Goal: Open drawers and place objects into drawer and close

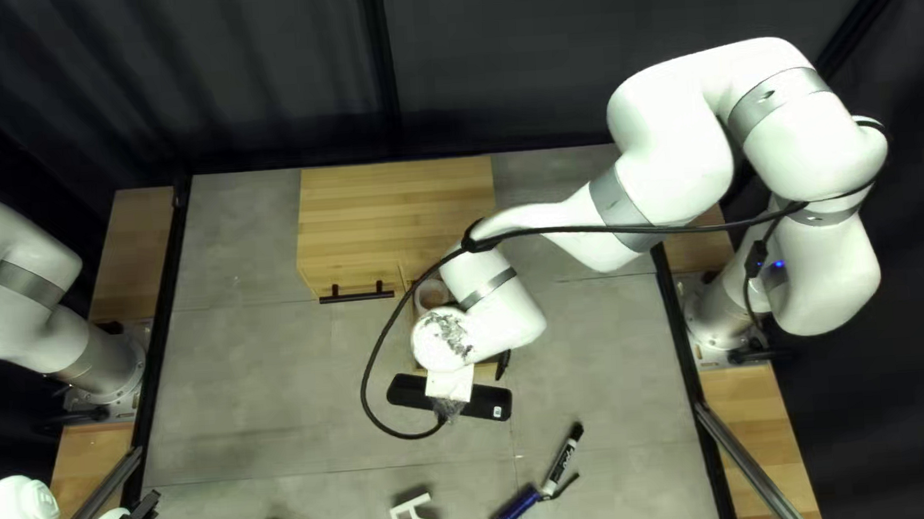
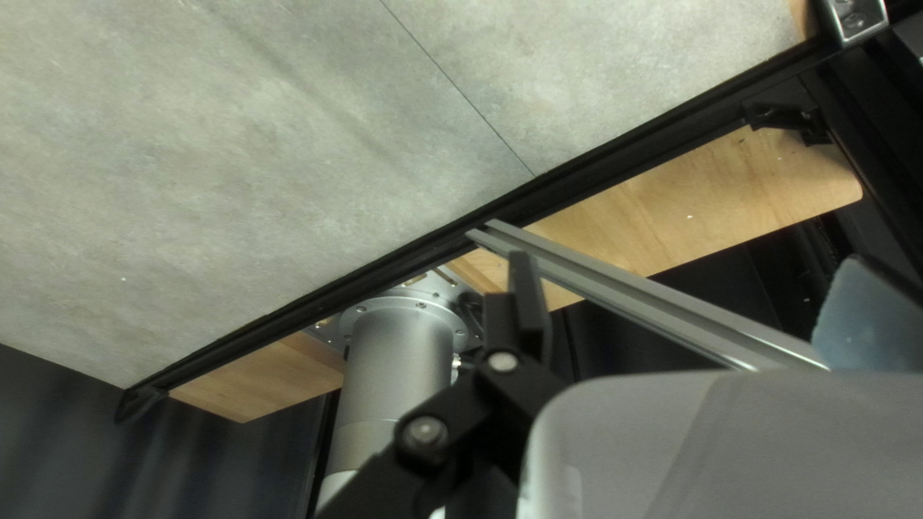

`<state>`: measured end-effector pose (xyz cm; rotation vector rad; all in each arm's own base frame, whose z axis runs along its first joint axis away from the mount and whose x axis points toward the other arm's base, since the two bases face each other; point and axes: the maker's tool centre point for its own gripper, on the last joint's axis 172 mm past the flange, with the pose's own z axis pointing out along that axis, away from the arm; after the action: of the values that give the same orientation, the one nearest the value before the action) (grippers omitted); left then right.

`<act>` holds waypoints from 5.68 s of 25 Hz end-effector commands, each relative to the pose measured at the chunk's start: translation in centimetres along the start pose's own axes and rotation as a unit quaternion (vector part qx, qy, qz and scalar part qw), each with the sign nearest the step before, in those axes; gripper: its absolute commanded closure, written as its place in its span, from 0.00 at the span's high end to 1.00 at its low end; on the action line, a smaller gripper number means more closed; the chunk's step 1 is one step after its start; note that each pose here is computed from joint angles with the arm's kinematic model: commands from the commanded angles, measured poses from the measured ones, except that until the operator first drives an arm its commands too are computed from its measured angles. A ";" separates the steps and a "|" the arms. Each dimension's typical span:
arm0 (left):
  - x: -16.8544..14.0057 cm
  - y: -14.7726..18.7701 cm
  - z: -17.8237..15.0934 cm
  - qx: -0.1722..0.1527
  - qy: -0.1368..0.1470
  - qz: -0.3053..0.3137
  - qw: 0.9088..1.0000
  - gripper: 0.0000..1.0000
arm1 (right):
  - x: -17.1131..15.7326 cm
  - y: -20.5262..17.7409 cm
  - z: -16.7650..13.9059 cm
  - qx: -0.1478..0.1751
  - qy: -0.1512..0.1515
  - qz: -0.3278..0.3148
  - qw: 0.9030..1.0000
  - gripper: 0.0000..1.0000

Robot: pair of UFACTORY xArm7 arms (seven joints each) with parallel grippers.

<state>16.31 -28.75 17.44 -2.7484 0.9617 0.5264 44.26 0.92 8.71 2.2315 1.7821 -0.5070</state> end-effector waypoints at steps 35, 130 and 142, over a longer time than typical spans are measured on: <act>0.0 0.0 0.0 0.000 0.000 0.000 1.000 1.00 | 17.1 -14.5 -4.0 -0.044 0.008 0.004 0.999 1.00; 0.0 0.0 0.0 0.000 0.000 0.000 1.000 1.00 | 19.0 -15.0 -4.1 -0.018 0.141 0.086 0.986 1.00; 0.0 0.0 0.0 0.000 0.000 0.000 1.000 1.00 | 20.0 -15.0 -1.2 -0.004 0.158 0.116 0.981 0.93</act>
<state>16.31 -28.75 17.44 -2.7484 0.9617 0.5264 33.79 22.76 2.46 2.5822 1.6200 -0.1051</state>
